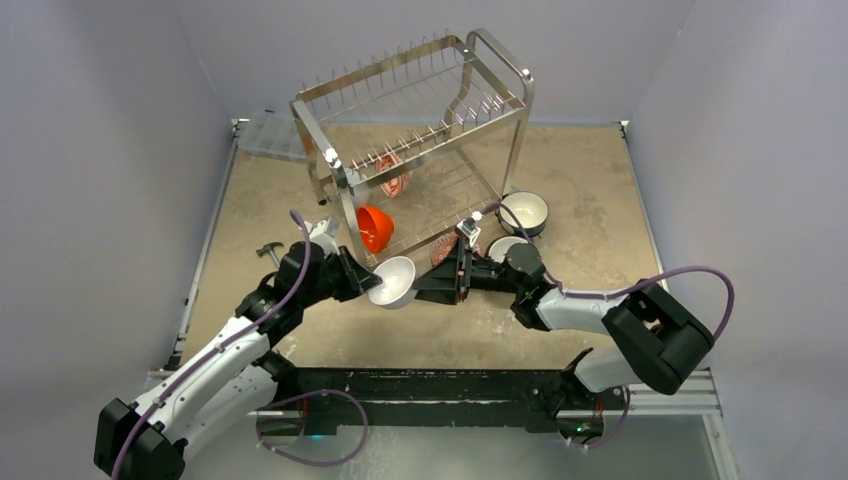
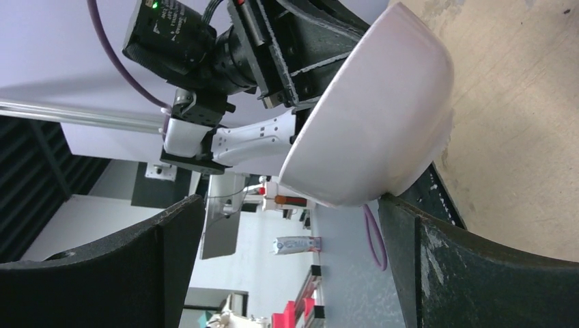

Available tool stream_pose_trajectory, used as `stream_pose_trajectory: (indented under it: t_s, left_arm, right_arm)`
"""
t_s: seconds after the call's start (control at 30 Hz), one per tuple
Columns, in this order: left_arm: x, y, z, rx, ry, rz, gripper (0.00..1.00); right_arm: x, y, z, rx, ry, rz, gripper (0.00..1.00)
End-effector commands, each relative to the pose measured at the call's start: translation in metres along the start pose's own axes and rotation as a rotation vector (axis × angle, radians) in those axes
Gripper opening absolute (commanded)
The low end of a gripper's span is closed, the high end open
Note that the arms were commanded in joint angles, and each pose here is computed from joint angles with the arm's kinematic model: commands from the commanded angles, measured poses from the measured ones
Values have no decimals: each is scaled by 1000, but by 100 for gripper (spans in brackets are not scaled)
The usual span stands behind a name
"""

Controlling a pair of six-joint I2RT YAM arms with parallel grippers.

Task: Load the bowls into the dish rack
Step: Pick up the bowl from the center of the board.

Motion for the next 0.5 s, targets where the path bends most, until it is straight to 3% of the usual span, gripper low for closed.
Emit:
stream_pose_trajectory:
  t_s: [0.0, 0.33, 0.47]
  left_arm:
    - [-17, -21, -9, 106, -78, 23, 0]
    - [-13, -19, -11, 109, -80, 13, 0]
    - [-12, -18, -10, 110, -73, 11, 0]
  right_arm:
    - [-3, 14, 6, -67, 7, -19, 99]
    - [-2, 13, 24, -74, 47, -10, 97]
    - [-2, 17, 31, -125, 54, -7, 91]
Point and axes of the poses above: each gripper's point midway between its finger pads, its own z axis out along the fingers, its own y axis along the line the jaws close on, x = y × z, the point moved 8 cm from there along -z, back along the fingers, and after that the axes turned 6 degrees about z, right-handed, at the moved point
